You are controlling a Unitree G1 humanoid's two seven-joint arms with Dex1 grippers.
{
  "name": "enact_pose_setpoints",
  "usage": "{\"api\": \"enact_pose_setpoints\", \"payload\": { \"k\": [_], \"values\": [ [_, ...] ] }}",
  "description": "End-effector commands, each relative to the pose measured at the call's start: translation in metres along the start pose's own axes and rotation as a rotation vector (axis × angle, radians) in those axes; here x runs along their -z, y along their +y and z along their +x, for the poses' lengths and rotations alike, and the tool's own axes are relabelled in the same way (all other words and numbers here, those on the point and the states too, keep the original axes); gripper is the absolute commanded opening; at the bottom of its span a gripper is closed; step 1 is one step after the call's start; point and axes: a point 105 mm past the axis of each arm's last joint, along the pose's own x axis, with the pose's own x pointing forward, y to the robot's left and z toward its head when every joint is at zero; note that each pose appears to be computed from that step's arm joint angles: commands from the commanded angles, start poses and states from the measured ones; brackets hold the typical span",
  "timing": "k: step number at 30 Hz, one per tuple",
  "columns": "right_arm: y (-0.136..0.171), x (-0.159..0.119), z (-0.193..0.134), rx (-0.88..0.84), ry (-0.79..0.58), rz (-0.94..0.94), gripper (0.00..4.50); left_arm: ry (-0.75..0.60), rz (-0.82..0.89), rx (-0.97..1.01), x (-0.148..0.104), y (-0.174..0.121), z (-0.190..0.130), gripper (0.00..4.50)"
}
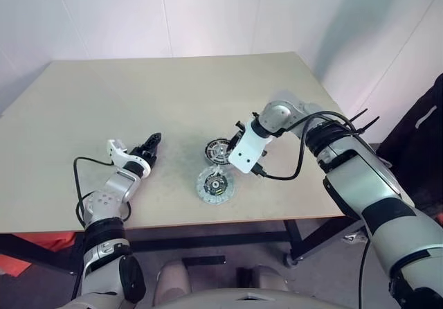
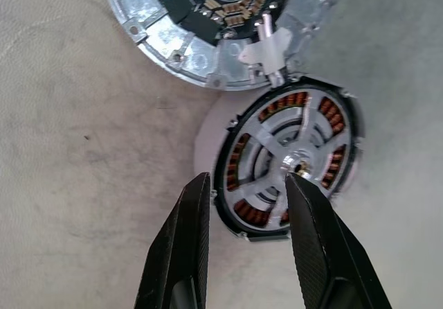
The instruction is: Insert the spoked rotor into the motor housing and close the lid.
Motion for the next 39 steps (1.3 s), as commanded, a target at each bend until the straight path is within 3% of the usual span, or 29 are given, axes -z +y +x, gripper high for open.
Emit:
{"api": "enact_pose_setpoints", "payload": {
  "k": [1,15,17,22,31,39],
  "values": [
    [-0.002,0.000,-0.002,0.008,0.005,-0.013,1.88,0.028,-0.020,-0.064,0.010,0.015,-0.004,3.03],
    [0.009,0.005,0.018,-0.008,0.001,0.097,1.88,0.033,-0.014,-0.064,0.011,0.014,0.000,3.03],
    [0.010,0.007,0.020,-0.009,0.010,0.109,1.51,0.032,-0.013,-0.066,0.010,0.014,0.001,3.03],
    [0.006,0.008,0.018,0.025,0.000,0.128,0.06,0.031,-0.011,-0.069,0.010,0.015,0.001,3.03],
    [-0.003,0.007,0.010,0.103,-0.058,0.245,0.02,0.035,-0.013,-0.069,0.014,0.015,0.001,3.03],
    [-0.044,-0.010,-0.021,0.188,-0.441,1.005,0.02,0.033,-0.019,-0.085,0.017,0.021,-0.004,3.03]
  ]
}}
